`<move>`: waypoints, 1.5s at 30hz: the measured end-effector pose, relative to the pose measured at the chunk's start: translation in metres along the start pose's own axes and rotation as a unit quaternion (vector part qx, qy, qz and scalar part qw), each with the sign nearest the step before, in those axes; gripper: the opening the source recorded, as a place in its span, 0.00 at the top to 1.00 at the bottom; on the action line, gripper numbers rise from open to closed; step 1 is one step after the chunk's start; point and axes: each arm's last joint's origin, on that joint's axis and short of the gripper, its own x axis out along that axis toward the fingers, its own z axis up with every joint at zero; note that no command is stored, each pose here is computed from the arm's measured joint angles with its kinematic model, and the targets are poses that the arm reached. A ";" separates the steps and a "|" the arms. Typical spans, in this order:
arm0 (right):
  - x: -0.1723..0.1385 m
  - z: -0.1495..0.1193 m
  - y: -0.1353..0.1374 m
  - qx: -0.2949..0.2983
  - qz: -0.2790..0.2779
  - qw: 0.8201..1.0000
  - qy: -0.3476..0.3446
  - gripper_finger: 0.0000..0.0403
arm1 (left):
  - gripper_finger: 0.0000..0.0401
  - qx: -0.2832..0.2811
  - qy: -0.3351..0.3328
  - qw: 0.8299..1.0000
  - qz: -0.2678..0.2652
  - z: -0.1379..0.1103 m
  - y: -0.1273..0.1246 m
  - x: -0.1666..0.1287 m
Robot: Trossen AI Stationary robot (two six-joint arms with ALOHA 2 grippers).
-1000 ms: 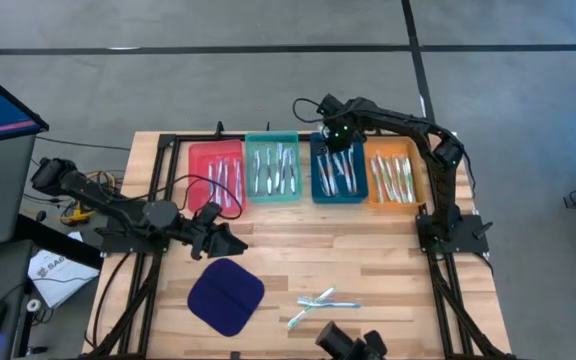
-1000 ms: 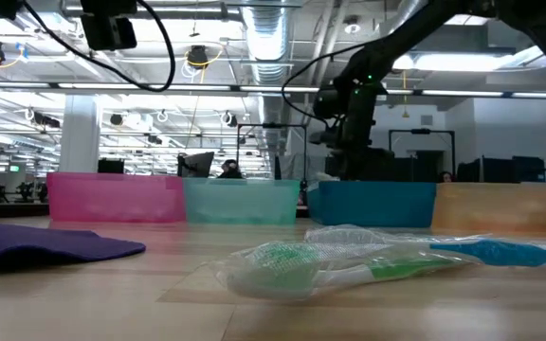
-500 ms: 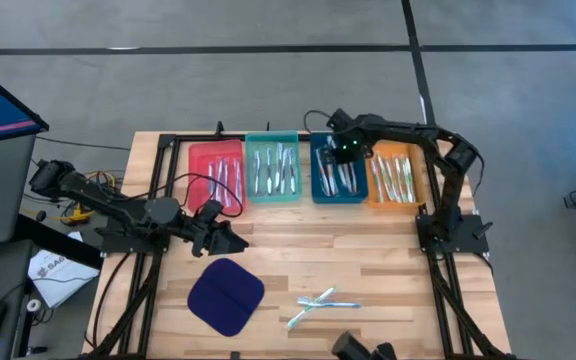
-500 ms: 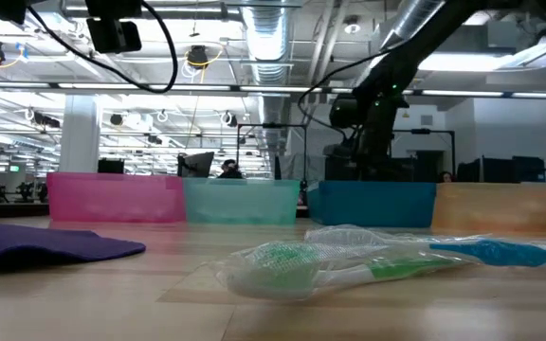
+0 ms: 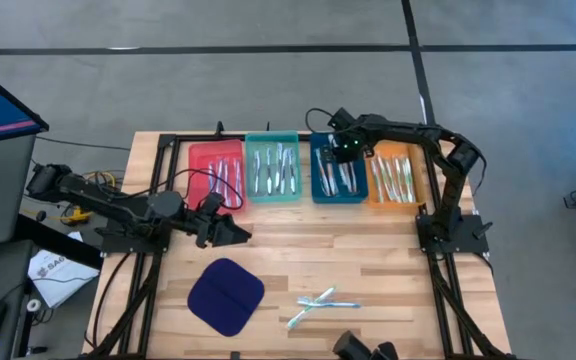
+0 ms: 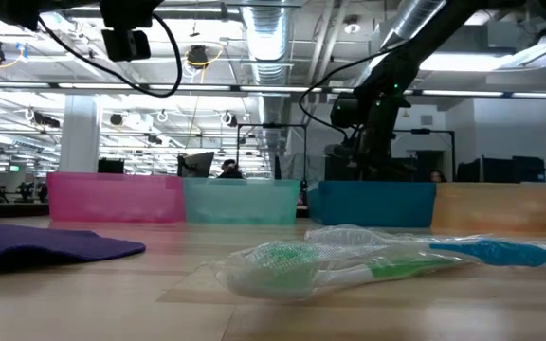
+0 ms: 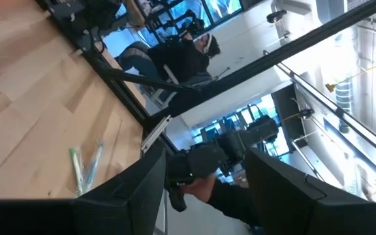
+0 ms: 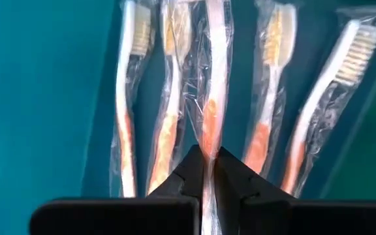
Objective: Pick & Place Toothbrushes
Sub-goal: Put the orange toothbrush into the blue bin, then put the blue toothbrush into the red bin
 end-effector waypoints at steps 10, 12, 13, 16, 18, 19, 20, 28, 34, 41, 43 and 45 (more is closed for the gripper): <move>0.008 -0.008 -0.009 -0.008 -0.035 0.998 0.057 0.98 | 0.49 0.001 0.000 1.000 0.000 0.001 0.001 0.000; 0.009 -0.007 -0.003 -0.013 -0.024 0.999 0.043 0.97 | 0.49 0.001 0.000 1.000 0.000 0.001 0.001 0.000; 0.009 -0.008 -0.001 -0.013 -0.023 0.999 0.043 0.97 | 0.49 0.001 0.000 1.000 0.000 0.001 0.001 0.000; 0.011 -0.011 0.004 -0.021 -0.020 0.999 0.042 0.97 | 0.49 0.001 0.000 1.000 0.000 0.001 0.001 0.000; 0.017 -0.012 0.005 -0.024 -0.023 0.998 0.050 0.98 | 0.49 0.001 0.000 1.000 0.000 0.001 0.001 0.000; 0.020 -0.013 0.005 -0.023 -0.023 0.998 0.058 0.98 | 0.49 0.001 0.000 1.000 0.000 0.001 0.001 0.000; 0.023 -0.014 0.004 -0.022 -0.022 0.997 0.066 0.98 | 0.49 0.001 0.000 1.000 0.000 0.001 0.001 0.000; 0.029 -0.012 0.009 -0.028 -0.010 0.998 0.052 0.84 | 0.49 0.001 0.004 1.000 -0.002 0.001 0.001 0.000; 0.024 -0.005 0.014 -0.033 0.001 0.999 0.035 0.72 | 0.49 0.000 0.008 1.000 -0.004 0.001 0.001 0.000; 0.010 0.009 0.023 -0.044 0.016 0.999 0.010 0.61 | 0.49 0.000 0.008 1.000 -0.005 0.001 0.001 0.000; 0.003 0.016 0.025 -0.052 0.020 0.998 0.003 0.59 | 0.49 0.000 0.008 1.000 -0.005 0.001 0.001 0.000; -0.005 0.023 0.025 -0.057 0.022 0.998 -0.004 0.57 | 0.49 0.000 0.008 1.000 -0.005 0.001 0.001 0.000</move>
